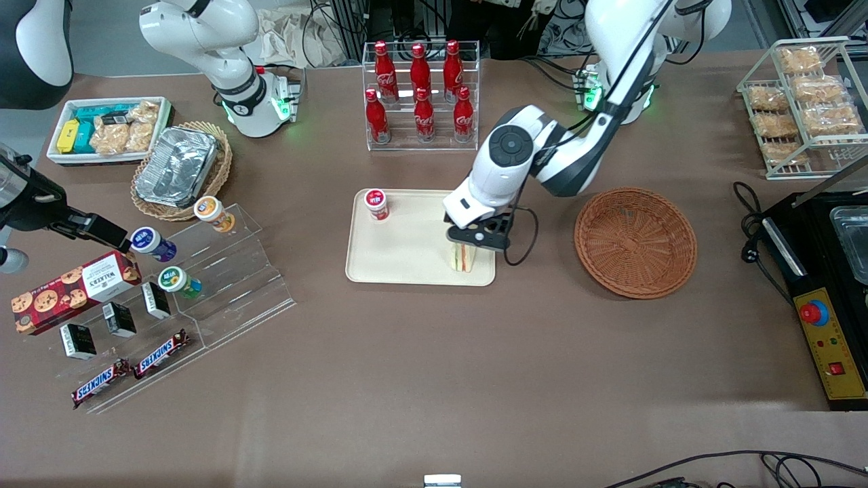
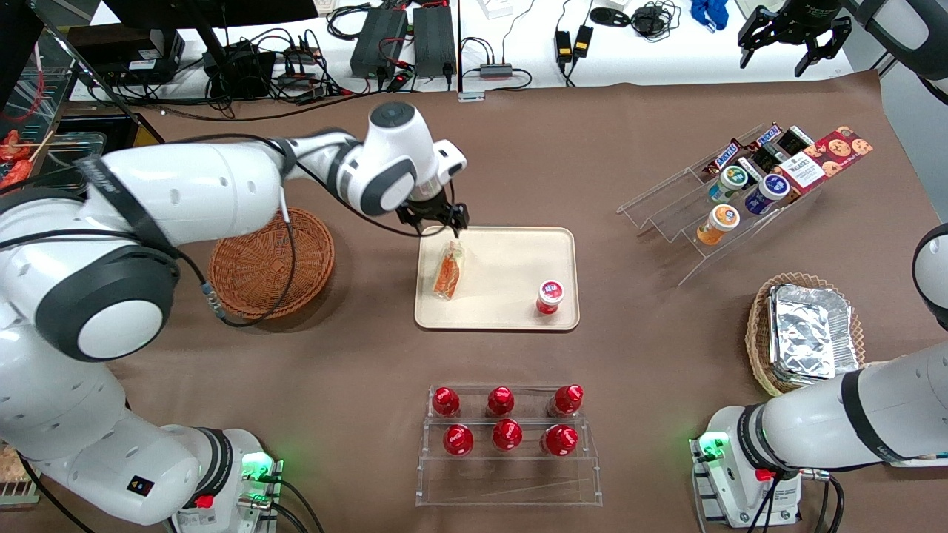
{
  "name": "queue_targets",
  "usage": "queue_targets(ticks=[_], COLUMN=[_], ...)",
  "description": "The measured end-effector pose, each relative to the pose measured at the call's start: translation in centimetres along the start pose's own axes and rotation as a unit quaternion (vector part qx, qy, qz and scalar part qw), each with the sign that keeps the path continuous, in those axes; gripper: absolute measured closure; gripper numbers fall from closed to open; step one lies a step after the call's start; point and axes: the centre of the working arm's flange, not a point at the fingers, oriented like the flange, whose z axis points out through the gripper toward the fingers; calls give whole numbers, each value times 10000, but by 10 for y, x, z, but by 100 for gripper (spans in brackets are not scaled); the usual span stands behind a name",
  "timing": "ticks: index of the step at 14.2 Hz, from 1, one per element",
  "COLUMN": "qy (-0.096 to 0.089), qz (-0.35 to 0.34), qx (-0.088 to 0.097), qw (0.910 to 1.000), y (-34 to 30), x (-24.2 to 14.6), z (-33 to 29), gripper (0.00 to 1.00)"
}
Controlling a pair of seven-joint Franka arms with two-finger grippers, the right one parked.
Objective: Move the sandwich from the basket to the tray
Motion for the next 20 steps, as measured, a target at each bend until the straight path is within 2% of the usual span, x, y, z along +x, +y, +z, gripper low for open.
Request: queue_targets(ticks=[2, 4, 6, 8, 10, 11, 13, 16, 18, 20], qy=[-160, -227, -209, -99, -225, -279, -276, -337, -373, -325], qz=[117, 331, 424, 457, 616, 613, 517, 198, -54, -314], qx=[352, 749, 898, 1033, 1490, 1633, 1734, 1751, 1669, 1484], qw=[9992, 9964, 9948, 9936, 9867, 9843, 9831, 9838, 9852, 9879], y=[-31, -81, -135, -179, -213, -223, -236, -265, -283, -301], x=[9, 18, 22, 23, 16, 13, 11, 11, 11, 10], z=[-39, -87, -133, -168, -189, -195, -203, -219, -238, -254], gripper=[0, 0, 0, 0, 0, 0, 0, 0, 0, 0])
